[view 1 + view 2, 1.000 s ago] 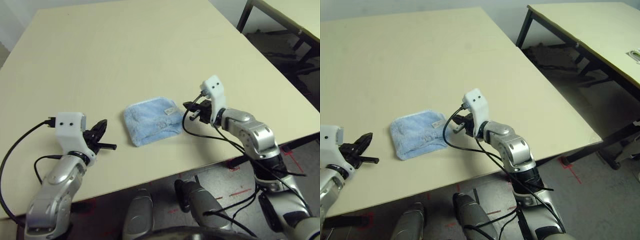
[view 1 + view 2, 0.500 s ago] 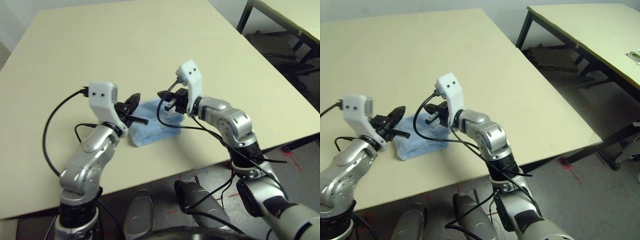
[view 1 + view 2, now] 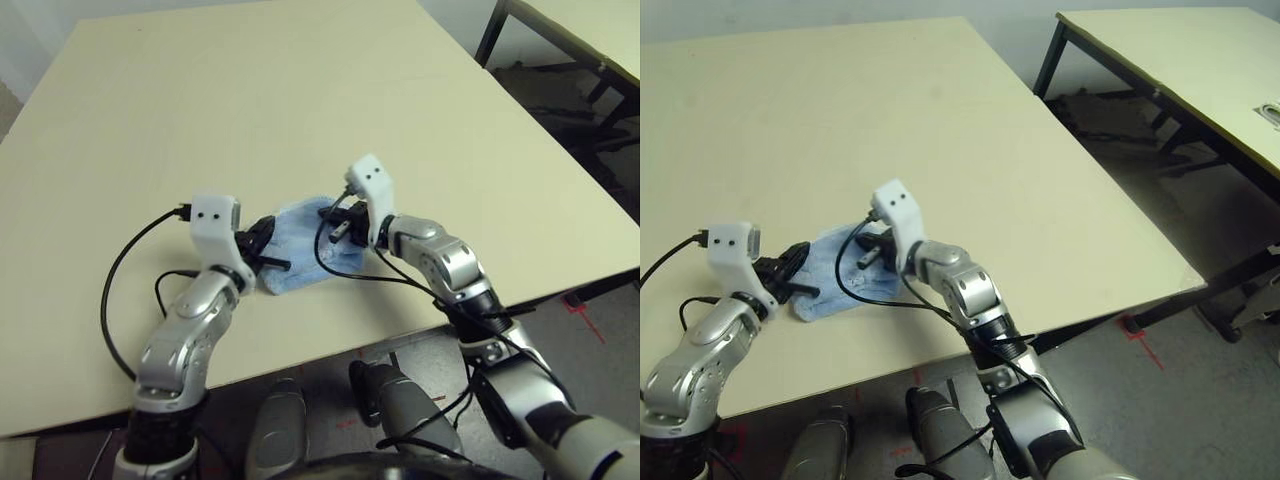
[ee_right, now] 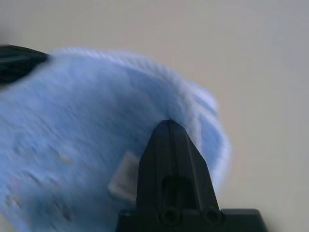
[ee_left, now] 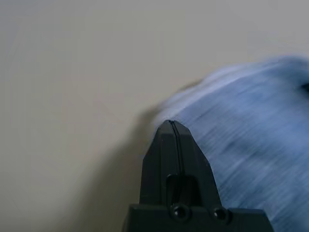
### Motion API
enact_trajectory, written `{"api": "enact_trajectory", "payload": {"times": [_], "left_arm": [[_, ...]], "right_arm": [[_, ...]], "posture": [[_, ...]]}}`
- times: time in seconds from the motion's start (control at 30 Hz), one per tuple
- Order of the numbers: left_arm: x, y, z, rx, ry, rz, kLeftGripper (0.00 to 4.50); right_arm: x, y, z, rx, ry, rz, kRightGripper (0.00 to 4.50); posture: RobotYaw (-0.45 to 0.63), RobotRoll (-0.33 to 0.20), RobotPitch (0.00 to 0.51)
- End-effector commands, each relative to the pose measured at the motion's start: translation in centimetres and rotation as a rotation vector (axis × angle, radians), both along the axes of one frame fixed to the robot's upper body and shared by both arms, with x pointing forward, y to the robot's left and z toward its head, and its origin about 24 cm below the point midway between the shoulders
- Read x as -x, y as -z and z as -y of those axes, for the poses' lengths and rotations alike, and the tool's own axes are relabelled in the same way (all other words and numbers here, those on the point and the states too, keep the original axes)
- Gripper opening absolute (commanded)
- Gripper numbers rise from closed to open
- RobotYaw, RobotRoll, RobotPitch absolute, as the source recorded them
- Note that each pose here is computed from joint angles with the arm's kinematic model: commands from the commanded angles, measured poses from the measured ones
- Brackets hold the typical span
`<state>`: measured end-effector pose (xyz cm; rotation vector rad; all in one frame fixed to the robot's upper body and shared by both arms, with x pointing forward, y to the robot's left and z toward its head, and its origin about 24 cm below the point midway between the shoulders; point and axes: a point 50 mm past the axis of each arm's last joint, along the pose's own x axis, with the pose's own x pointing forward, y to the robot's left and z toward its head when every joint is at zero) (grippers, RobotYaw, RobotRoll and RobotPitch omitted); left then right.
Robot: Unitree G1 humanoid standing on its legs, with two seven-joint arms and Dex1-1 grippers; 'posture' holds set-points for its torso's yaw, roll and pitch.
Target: Fold the towel and set it aside.
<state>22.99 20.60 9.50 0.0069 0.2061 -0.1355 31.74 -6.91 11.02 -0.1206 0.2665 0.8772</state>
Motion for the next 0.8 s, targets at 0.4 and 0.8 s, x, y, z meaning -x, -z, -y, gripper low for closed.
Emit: {"api": "enact_trajectory", "payload": {"times": [0.4,0.8], "left_arm": [[2.0,-3.9,1.3,0.066,0.09,0.111,0.03],[3.2,-0.9,4.0,0.153,0.234,-0.008,0.03]], "right_arm": [[2.6,-5.8,0.7,-0.148,-0.088,0.038,0.0],[5.3,0.3,-0.8,-0.095,-0.23,-0.101,0.0]], "posture": [[-0.09,0.0,0.155],[-0.09,0.0,0.163]]}}
